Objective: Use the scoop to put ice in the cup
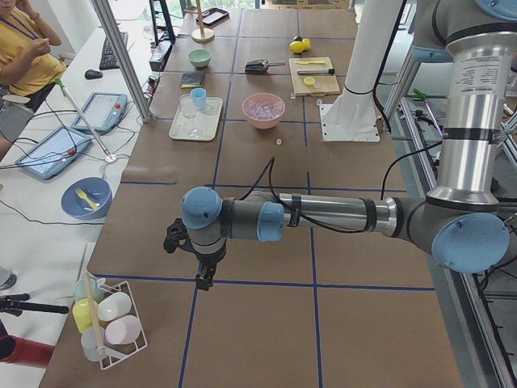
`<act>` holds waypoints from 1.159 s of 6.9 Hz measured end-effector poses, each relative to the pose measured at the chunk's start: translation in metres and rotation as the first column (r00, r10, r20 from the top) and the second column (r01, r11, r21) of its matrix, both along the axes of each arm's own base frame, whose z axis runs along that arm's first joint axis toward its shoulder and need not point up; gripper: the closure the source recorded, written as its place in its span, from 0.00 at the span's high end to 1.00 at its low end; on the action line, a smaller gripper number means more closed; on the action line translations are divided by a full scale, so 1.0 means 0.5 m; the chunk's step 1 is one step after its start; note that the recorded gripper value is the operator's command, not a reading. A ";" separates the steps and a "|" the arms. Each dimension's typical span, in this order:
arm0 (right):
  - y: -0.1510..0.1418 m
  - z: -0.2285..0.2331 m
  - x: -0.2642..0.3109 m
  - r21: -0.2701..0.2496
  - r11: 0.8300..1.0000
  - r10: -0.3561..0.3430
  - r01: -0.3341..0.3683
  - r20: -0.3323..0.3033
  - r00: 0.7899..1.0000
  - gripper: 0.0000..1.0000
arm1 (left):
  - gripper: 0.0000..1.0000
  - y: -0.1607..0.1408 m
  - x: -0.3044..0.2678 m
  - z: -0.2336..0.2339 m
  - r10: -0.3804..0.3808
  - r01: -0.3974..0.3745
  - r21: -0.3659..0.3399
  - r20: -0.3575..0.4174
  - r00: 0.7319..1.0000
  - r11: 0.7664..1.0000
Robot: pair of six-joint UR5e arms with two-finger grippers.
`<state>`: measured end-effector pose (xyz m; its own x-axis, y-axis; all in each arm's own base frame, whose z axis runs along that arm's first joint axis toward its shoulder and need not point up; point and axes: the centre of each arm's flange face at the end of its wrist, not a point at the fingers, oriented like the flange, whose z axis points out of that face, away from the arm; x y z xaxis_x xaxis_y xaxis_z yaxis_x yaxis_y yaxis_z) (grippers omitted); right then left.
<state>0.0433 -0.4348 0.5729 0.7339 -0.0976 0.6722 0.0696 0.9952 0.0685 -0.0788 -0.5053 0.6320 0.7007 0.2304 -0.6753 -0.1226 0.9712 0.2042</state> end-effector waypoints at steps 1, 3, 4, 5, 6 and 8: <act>0.001 0.000 0.000 -0.001 1.000 0.000 0.000 0.002 1.000 1.00 | 1.00 -0.002 0.001 -0.003 0.000 0.000 0.003 0.001 1.000 1.000; 0.002 0.002 -0.002 -0.003 1.000 -0.003 0.003 0.002 1.000 1.00 | 1.00 0.000 0.001 -0.005 0.000 0.000 0.005 0.001 1.000 1.000; 0.002 0.003 -0.004 -0.004 1.000 -0.005 0.005 0.003 1.000 1.00 | 1.00 0.000 0.001 -0.007 0.000 0.000 0.007 0.001 1.000 1.000; 0.001 0.003 -0.009 -0.004 1.000 -0.012 0.012 0.003 1.000 1.00 | 1.00 0.000 0.001 -0.010 0.000 0.000 0.010 0.001 1.000 1.000; 0.000 0.002 -0.020 -0.002 1.000 -0.025 0.025 0.003 1.000 1.00 | 1.00 0.001 0.001 -0.015 0.000 0.000 0.015 0.002 1.000 1.000; 0.000 0.004 -0.034 -0.002 0.999 -0.041 0.041 0.002 0.999 1.00 | 1.00 0.003 0.001 -0.016 0.000 0.000 0.016 0.002 1.000 1.000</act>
